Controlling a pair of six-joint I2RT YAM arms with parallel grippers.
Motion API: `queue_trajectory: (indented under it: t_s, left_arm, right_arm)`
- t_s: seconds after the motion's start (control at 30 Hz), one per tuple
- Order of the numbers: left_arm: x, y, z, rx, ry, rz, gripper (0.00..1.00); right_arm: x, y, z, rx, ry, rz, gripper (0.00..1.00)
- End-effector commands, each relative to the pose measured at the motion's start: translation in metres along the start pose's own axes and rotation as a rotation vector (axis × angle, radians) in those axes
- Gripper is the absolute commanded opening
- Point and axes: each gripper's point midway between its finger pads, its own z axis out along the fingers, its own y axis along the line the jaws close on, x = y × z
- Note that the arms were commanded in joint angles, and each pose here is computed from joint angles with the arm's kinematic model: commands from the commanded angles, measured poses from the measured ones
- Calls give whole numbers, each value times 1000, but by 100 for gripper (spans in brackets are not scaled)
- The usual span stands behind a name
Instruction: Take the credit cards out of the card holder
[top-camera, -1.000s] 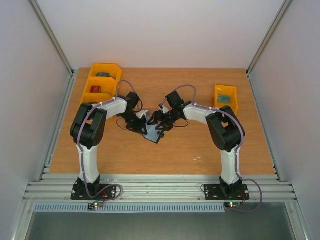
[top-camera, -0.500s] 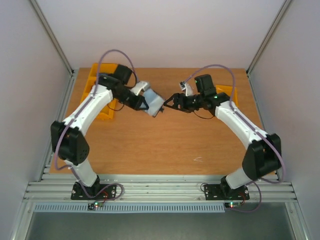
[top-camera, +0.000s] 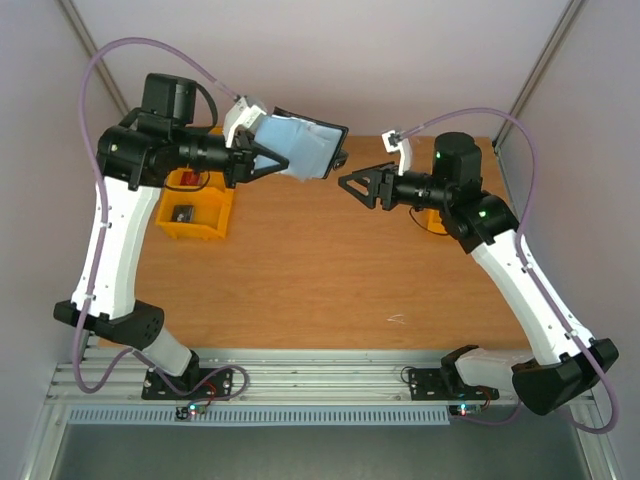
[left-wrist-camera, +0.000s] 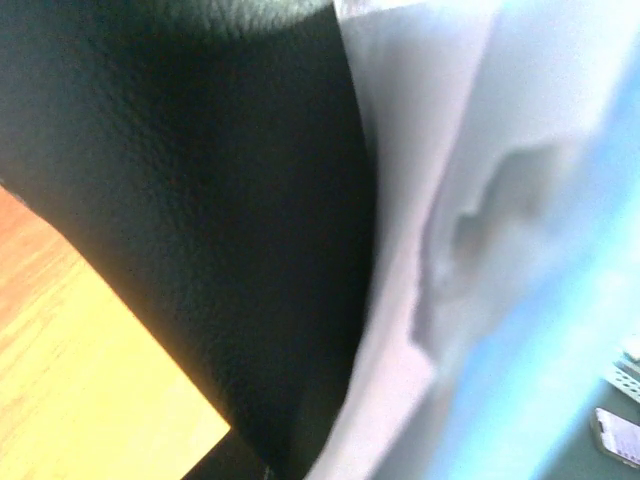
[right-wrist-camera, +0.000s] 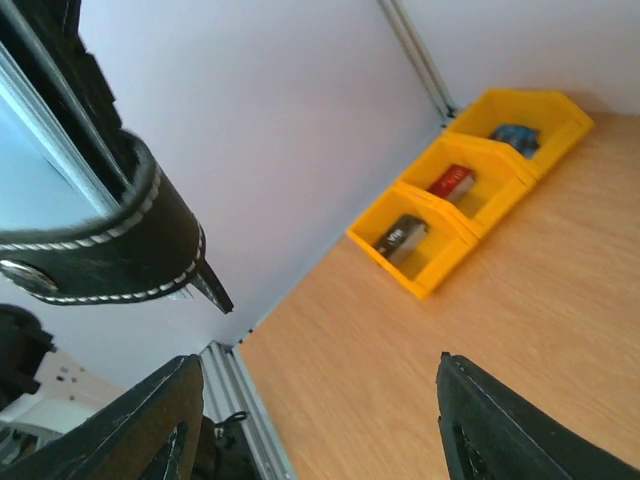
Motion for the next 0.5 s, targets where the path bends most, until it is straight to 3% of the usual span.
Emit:
queue_trajectory:
  t_s: [0.0, 0.47]
  left_arm:
    - [-22, -37, -17, 117, -69, 30, 0]
    - [-14, -62, -19, 220, -67, -8, 0]
  right_arm:
    - [-20, 41, -3, -77, -87, -108, 64]
    - [-35, 81, -4, -193, -115, -219, 60]
